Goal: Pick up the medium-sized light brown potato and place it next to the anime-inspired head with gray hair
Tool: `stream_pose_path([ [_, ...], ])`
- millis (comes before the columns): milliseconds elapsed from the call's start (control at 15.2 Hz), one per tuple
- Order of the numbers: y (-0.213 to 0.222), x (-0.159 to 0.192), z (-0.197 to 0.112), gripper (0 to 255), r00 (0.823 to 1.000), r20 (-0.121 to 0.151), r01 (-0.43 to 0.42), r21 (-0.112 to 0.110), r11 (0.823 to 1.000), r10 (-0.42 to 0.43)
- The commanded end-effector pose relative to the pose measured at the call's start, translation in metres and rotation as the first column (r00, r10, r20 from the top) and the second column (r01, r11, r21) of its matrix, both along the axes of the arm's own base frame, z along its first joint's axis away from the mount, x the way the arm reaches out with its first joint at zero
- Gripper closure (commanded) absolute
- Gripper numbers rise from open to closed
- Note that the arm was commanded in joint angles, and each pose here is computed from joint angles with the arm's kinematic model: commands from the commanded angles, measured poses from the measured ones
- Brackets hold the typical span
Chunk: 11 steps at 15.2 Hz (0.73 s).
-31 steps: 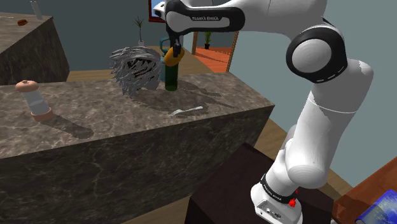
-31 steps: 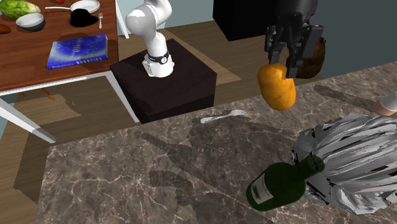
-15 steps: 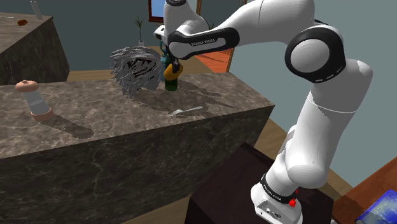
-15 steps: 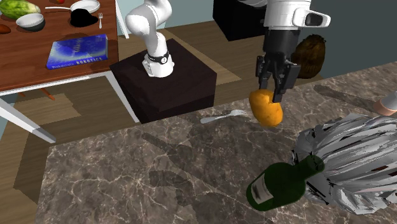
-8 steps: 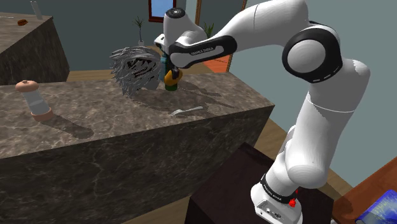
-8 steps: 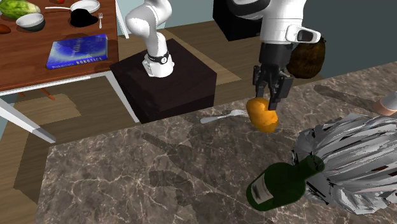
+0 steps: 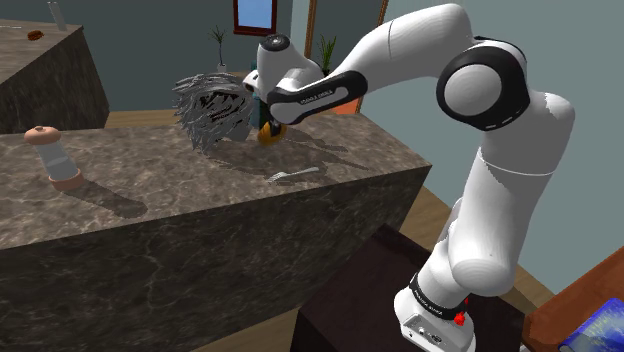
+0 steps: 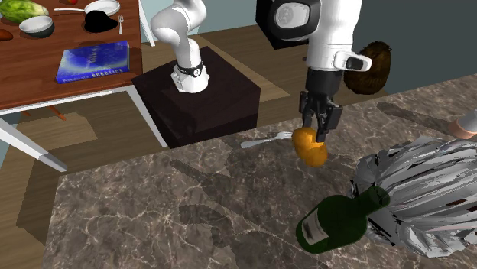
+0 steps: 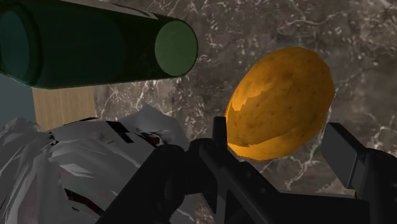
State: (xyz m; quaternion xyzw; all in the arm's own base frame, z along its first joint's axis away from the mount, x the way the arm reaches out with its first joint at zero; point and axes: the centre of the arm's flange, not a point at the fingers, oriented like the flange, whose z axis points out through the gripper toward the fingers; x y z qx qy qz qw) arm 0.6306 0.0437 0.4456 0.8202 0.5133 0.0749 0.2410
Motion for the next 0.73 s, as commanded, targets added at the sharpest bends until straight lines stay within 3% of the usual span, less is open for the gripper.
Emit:
stream_pose_path([
  [0, -0.001, 0.0, -0.01, 255, 1.0, 0.001, 0.0, 0.0, 1.0, 0.0],
  [660, -0.001, 0.0, -0.063, 255, 1.0, 0.001, 0.0, 0.0, 1.0, 0.0],
])
